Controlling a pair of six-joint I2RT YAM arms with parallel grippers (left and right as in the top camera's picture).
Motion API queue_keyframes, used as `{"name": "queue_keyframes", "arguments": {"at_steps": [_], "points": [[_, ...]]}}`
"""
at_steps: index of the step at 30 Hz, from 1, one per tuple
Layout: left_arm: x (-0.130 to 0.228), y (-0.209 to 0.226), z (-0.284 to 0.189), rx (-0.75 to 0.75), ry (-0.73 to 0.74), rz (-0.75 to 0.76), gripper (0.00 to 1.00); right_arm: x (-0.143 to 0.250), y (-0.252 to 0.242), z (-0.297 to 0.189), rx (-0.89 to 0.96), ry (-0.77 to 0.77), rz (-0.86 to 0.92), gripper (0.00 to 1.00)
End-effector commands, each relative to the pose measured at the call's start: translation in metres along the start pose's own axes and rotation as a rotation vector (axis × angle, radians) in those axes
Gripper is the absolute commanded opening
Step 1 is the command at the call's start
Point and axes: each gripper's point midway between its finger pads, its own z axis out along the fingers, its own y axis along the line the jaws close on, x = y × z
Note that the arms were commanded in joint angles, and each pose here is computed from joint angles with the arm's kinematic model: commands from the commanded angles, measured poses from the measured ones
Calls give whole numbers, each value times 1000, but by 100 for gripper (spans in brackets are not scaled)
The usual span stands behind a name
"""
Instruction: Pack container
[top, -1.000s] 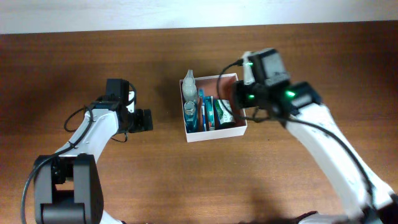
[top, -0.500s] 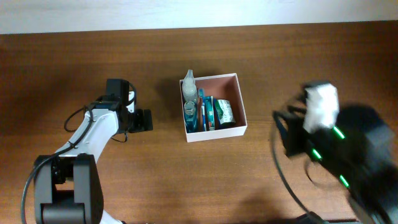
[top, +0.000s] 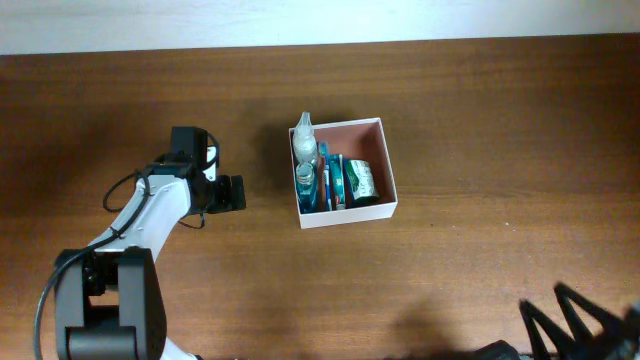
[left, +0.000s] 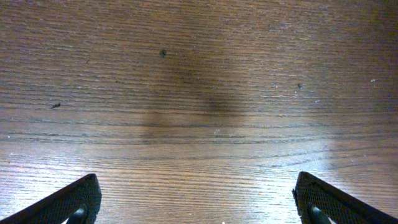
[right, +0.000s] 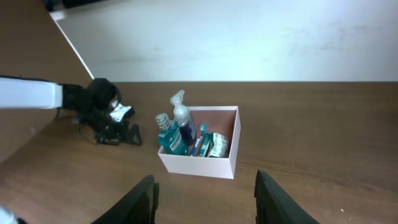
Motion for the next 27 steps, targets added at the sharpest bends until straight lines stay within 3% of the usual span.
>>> {"name": "queue_keyframes", "arguments": {"at_steps": [1,12,19,22,23,24,27], "points": [[3,2,3,-9,10,-3,99,2,-1,-24,-9,-77,-13,43],[3,2,3,-9,10,-3,99,22,-9,-92,-18,-314,-17,43],[3,2,3,-9,10,-3,99,42,-14,-94,-3,-259,-15,45],[3,2,3,-9,11,-3,99,45,-15,-92,1,-243,-14,69],[3,2,3,-9,10,-3,99,46,-15,-91,1,-240,-14,90],[3,2,3,-9,10,-3,99,46,-15,-90,2,-238,-14,98],[3,2,3,-9,10,-3,99,48,-16,-85,5,-223,-13,98]]}}
